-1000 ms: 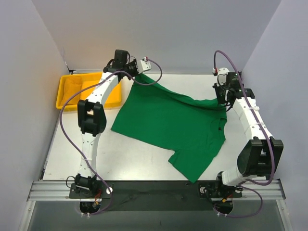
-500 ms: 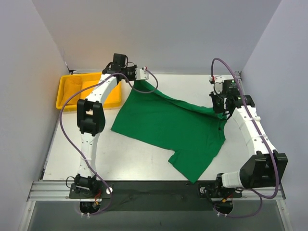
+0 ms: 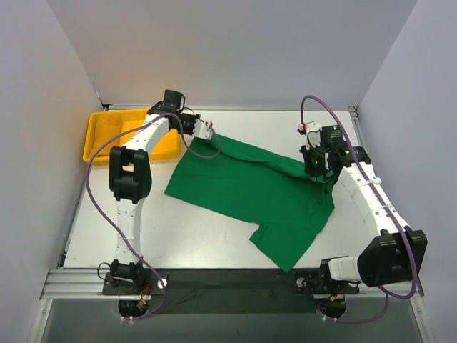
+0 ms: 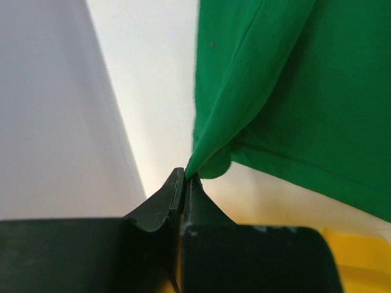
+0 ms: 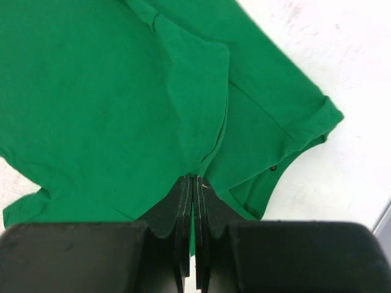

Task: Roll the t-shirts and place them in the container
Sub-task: Fold the T-shirt at the center of the board.

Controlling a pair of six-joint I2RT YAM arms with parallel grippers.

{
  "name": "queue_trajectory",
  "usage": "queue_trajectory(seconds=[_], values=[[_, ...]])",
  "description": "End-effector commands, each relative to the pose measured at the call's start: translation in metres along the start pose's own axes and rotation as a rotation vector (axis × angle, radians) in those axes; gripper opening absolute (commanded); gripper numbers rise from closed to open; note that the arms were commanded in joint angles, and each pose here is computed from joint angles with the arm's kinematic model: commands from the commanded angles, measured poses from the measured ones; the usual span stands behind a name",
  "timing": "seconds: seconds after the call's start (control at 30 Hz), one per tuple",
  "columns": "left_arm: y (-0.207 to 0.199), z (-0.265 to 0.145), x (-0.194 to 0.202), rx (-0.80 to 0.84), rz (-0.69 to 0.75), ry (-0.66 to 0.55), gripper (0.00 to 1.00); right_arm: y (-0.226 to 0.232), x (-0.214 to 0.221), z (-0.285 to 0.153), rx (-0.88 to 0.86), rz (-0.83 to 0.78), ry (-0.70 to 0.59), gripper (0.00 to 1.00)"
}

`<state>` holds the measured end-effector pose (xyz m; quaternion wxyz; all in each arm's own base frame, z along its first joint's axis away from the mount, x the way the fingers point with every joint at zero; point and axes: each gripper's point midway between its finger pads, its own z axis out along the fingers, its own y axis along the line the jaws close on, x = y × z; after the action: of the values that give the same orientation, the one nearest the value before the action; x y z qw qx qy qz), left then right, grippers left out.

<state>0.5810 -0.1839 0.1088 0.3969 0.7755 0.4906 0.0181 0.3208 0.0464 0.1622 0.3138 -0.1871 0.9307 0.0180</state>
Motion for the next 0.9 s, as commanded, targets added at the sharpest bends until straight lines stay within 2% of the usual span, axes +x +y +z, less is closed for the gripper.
queue_trajectory(seconds=[0.0, 0.07, 0.2, 0.33, 0.4, 0.47, 0.5, 0.53, 0.6, 0.63, 0.67, 0.73, 0.77, 0.8, 0.87], values=[[-0.012, -0.025, -0.012, 0.039, 0.167, -0.017, 0.00, 0.013, 0.016, -0.003, -0.053, -0.053, 0.029, 0.00], [-0.029, -0.023, -0.007, 0.069, 0.209, -0.005, 0.00, 0.015, 0.028, -0.001, -0.064, -0.082, 0.060, 0.00], [-0.037, -0.020, 0.010, 0.061, 0.284, 0.055, 0.00, 0.020, 0.055, 0.004, -0.100, -0.142, 0.128, 0.00], [-0.036, -0.021, 0.022, 0.067, 0.253, 0.097, 0.00, 0.031, 0.081, 0.003, -0.189, -0.206, 0.202, 0.00], [-0.041, -0.022, 0.028, 0.100, 0.235, 0.121, 0.00, 0.028, 0.078, 0.000, -0.196, -0.211, 0.211, 0.00], [-0.034, -0.030, 0.028, 0.103, 0.223, 0.132, 0.11, 0.031, 0.082, -0.006, -0.268, -0.188, 0.245, 0.00], [-0.038, -0.035, 0.026, 0.126, 0.195, 0.123, 0.18, 0.021, 0.066, -0.013, -0.269, -0.166, 0.212, 0.11], [-0.021, -0.045, 0.023, 0.097, 0.192, 0.123, 0.28, 0.025, 0.068, -0.017, -0.340, -0.110, 0.245, 0.23], [-0.016, -0.061, 0.021, 0.099, 0.137, 0.115, 0.36, 0.011, 0.042, -0.021, -0.361, -0.022, 0.212, 0.47], [-0.009, -0.066, 0.015, 0.080, 0.119, 0.090, 0.52, 0.000, 0.037, -0.022, -0.352, 0.056, 0.212, 0.49], [0.006, -0.075, 0.010, 0.034, 0.071, 0.087, 0.64, -0.004, 0.031, -0.019, -0.363, 0.083, 0.202, 0.49], [0.025, -0.077, 0.002, -0.035, 0.018, 0.070, 0.64, -0.015, 0.026, -0.003, -0.359, 0.119, 0.221, 0.49], [0.030, -0.077, 0.000, -0.072, -0.092, 0.067, 0.64, -0.019, 0.026, 0.004, -0.341, 0.131, 0.238, 0.49], [0.043, -0.072, -0.007, -0.122, -0.118, 0.061, 0.64, -0.026, 0.026, 0.019, -0.320, 0.144, 0.243, 0.49], [0.041, -0.061, -0.008, -0.139, -0.246, 0.070, 0.63, -0.031, 0.026, 0.030, -0.296, 0.150, 0.249, 0.49]])
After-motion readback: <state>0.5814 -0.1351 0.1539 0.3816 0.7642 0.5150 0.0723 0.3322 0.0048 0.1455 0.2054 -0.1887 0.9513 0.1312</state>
